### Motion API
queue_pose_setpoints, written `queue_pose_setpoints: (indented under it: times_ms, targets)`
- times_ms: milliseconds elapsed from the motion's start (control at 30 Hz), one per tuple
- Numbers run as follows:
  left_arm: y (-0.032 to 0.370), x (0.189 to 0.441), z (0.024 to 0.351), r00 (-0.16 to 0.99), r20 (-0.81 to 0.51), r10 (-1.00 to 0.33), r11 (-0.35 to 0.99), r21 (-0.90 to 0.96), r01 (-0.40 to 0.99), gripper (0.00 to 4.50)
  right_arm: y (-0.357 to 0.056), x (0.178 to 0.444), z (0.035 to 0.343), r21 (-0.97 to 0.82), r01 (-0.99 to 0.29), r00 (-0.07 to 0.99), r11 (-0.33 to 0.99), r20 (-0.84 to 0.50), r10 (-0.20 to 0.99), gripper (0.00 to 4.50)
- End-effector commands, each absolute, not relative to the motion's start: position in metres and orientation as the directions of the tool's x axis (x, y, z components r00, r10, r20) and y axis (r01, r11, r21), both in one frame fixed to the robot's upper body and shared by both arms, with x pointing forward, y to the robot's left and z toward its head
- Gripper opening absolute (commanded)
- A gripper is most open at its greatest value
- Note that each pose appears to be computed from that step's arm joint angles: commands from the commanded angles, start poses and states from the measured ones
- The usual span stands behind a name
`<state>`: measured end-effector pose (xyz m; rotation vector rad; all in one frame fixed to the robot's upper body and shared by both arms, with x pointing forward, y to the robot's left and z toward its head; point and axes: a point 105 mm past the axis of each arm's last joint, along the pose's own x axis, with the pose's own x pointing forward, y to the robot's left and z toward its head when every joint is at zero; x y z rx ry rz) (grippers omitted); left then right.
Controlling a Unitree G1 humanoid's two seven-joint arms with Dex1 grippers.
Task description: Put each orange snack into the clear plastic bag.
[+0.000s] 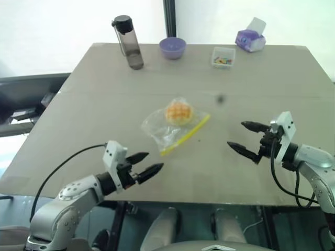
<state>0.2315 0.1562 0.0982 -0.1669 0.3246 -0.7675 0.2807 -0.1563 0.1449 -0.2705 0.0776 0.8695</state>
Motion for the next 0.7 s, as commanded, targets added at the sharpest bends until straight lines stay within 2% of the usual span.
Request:
queue_pose_setpoints:
  times_ms: [33, 167, 300, 700]
  targets:
    - [0.141, 0.221, 0.109, 0.658, -0.215, -0.721, 0.692, -0.196, 0.695, 4.48, -0.155, 0.277, 0.156, -0.244, -0.765, 0.637, 0.596, -0.150, 0.757, 4.50]
    - [0.143, 0.219, 0.110, 0.663, -0.239, -0.709, 0.700, -0.128, 0.703, 4.48, -0.156, 0.276, 0.154, -0.243, -0.766, 0.637, 0.596, -0.159, 0.754, 4.50]
    - [0.151, 0.229, 0.122, 0.713, -0.197, -0.673, 0.734, -0.052, 0.677, 4.48, -0.157, 0.273, 0.151, -0.233, -0.762, 0.643, 0.604, -0.160, 0.749, 4.50]
    - [0.148, 0.237, 0.120, 0.733, -0.188, -0.654, 0.725, 0.122, 0.678, 4.48, -0.159, 0.270, 0.148, -0.229, -0.756, 0.651, 0.613, -0.170, 0.739, 4.50]
